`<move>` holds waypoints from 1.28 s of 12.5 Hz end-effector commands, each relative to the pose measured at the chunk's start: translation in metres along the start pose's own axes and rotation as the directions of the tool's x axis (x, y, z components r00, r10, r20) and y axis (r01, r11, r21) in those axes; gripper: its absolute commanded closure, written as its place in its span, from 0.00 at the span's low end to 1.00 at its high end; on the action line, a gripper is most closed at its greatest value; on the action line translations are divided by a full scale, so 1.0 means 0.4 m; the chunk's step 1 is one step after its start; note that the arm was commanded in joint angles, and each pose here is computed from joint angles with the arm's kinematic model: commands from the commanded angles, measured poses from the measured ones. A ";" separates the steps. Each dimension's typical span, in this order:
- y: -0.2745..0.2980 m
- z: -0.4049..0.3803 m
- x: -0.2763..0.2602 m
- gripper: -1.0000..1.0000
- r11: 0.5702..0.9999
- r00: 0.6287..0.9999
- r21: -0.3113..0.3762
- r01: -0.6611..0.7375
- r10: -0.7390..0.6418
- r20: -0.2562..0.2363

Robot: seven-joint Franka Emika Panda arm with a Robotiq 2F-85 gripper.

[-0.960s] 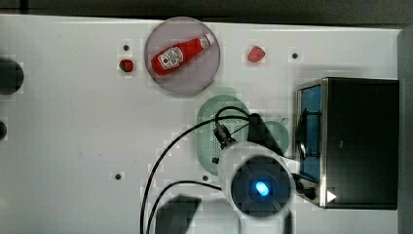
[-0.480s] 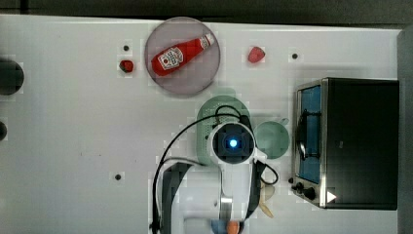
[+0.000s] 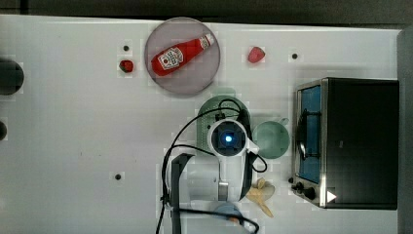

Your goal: Drag strainer right to left.

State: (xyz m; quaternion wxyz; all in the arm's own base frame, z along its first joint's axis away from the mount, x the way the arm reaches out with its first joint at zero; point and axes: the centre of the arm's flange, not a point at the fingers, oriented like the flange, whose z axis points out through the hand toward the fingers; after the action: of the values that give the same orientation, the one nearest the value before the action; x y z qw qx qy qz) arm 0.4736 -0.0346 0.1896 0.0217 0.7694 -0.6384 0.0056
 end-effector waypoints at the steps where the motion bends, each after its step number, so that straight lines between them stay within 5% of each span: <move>1: -0.005 0.036 -0.062 0.00 0.996 0.996 0.038 -0.087 0.086 0.012; 16: -0.030 0.076 -0.292 0.00 0.991 0.991 0.033 -0.132 0.130 0.042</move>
State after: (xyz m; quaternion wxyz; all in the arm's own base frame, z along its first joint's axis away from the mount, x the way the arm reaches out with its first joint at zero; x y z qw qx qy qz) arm 0.4725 0.0473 0.1485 -0.0037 0.7390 -0.6737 0.0071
